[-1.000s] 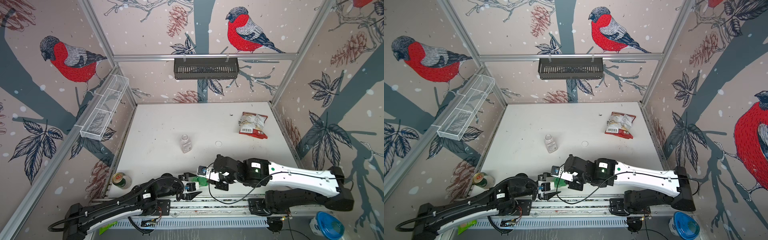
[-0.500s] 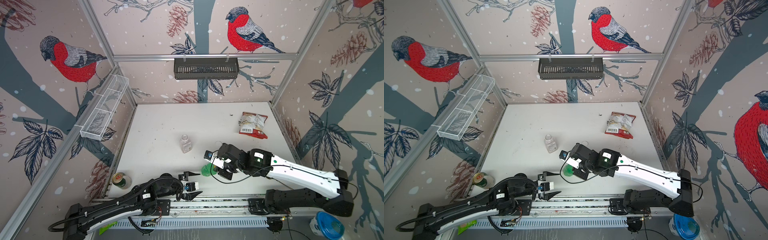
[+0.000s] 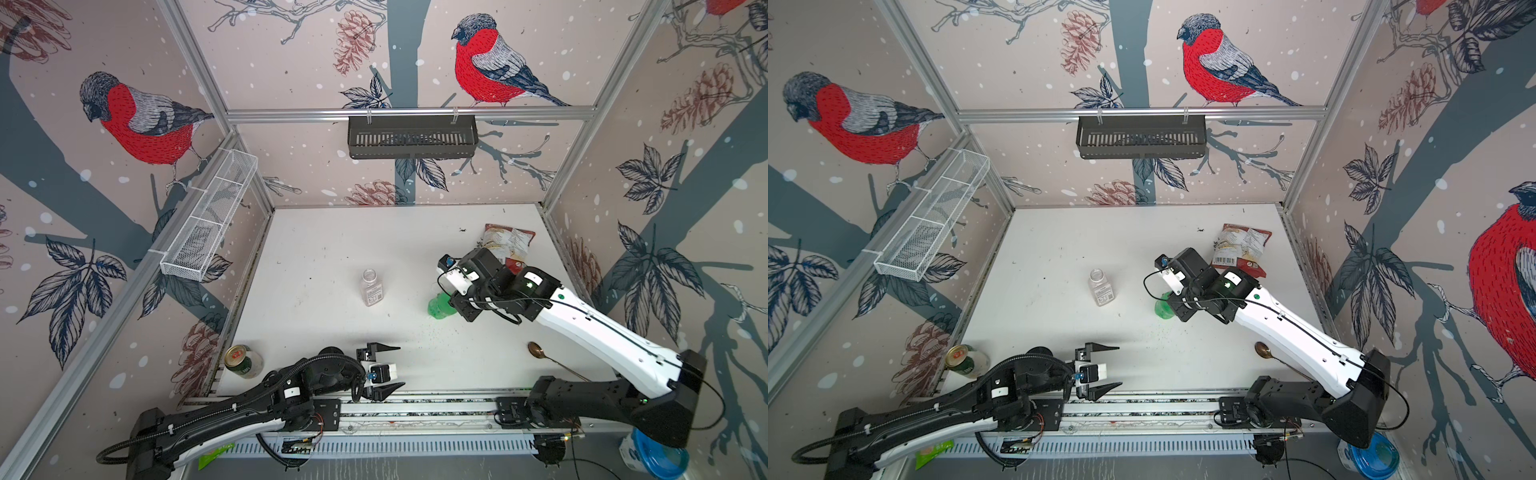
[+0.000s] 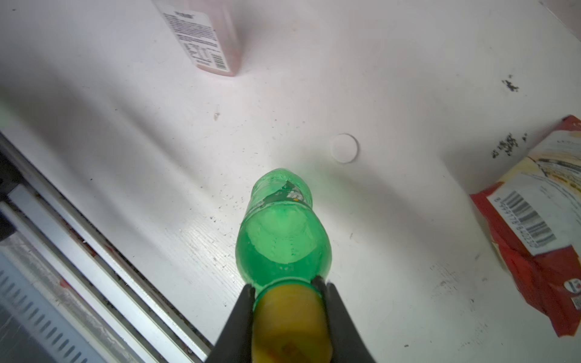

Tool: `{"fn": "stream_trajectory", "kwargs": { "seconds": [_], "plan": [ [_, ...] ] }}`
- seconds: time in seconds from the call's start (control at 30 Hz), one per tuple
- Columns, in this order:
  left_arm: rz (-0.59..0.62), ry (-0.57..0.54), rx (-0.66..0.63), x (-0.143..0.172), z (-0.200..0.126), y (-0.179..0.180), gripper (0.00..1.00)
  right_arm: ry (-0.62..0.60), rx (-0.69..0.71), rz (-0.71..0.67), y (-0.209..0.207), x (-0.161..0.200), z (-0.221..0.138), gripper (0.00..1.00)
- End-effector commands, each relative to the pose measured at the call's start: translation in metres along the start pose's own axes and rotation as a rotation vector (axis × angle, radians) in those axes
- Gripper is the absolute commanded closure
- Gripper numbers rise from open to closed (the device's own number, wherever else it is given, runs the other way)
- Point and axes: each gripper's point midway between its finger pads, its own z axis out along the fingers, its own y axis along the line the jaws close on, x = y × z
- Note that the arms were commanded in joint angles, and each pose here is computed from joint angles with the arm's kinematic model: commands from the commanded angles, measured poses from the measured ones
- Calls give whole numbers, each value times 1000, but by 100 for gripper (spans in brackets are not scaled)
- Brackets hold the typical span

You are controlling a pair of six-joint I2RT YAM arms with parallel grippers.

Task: Screw on the bottle caps
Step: Place the plastic bottle at the center of the table.

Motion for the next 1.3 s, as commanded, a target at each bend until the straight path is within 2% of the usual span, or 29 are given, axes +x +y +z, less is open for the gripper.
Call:
{"fn": "stream_trajectory", "kwargs": {
  "seconds": [0.0,0.2,0.37,0.43,0.63,0.9,1.03,1.27],
  "plan": [
    [11,-28,2,-7,-1,1,20,6,22,99,-17,1,1,93],
    [12,-42,2,-10,-2,1,20,59,70,330,-58,6,14,95],
    [9,-45,7,-10,-3,-1,20,212,109,476,-85,23,34,97],
    [9,-47,7,-11,-3,0,20,233,109,507,-89,23,40,97],
    [9,-48,7,-11,-3,0,20,231,112,539,-98,10,46,97],
    [9,-47,4,-11,-3,0,21,293,181,521,-110,20,57,87],
    [9,-44,6,-10,-3,0,21,311,158,518,-105,21,64,83],
    [5,-42,10,-9,-3,-1,21,310,160,510,-105,20,65,64]
  ]
}}
